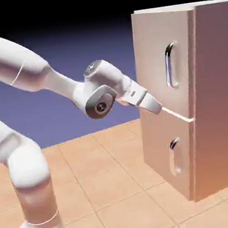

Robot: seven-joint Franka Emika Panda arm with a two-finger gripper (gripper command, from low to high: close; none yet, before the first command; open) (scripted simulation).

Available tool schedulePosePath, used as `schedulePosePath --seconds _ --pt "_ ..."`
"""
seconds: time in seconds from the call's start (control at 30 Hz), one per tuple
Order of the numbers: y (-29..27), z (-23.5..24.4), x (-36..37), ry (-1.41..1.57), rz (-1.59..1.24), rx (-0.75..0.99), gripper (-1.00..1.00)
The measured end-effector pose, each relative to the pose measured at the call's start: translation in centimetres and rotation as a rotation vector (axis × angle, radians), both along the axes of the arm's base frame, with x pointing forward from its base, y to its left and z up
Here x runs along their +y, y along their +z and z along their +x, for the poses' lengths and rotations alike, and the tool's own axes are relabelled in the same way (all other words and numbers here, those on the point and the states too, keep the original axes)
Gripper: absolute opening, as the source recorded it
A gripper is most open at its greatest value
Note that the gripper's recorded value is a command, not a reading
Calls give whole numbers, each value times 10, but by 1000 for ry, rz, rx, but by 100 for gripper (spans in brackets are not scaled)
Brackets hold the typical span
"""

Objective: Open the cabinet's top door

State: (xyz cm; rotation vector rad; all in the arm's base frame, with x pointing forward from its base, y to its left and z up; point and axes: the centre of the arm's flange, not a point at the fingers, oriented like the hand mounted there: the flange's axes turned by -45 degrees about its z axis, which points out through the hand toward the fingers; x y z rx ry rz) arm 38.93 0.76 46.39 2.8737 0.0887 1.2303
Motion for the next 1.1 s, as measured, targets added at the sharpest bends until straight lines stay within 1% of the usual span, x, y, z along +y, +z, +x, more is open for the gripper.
schedulePosePath --seconds 0.57,1.1 --pt "63 -15 27 28 -36 -185 0" --pt "91 -37 18 21 -37 -391 0"
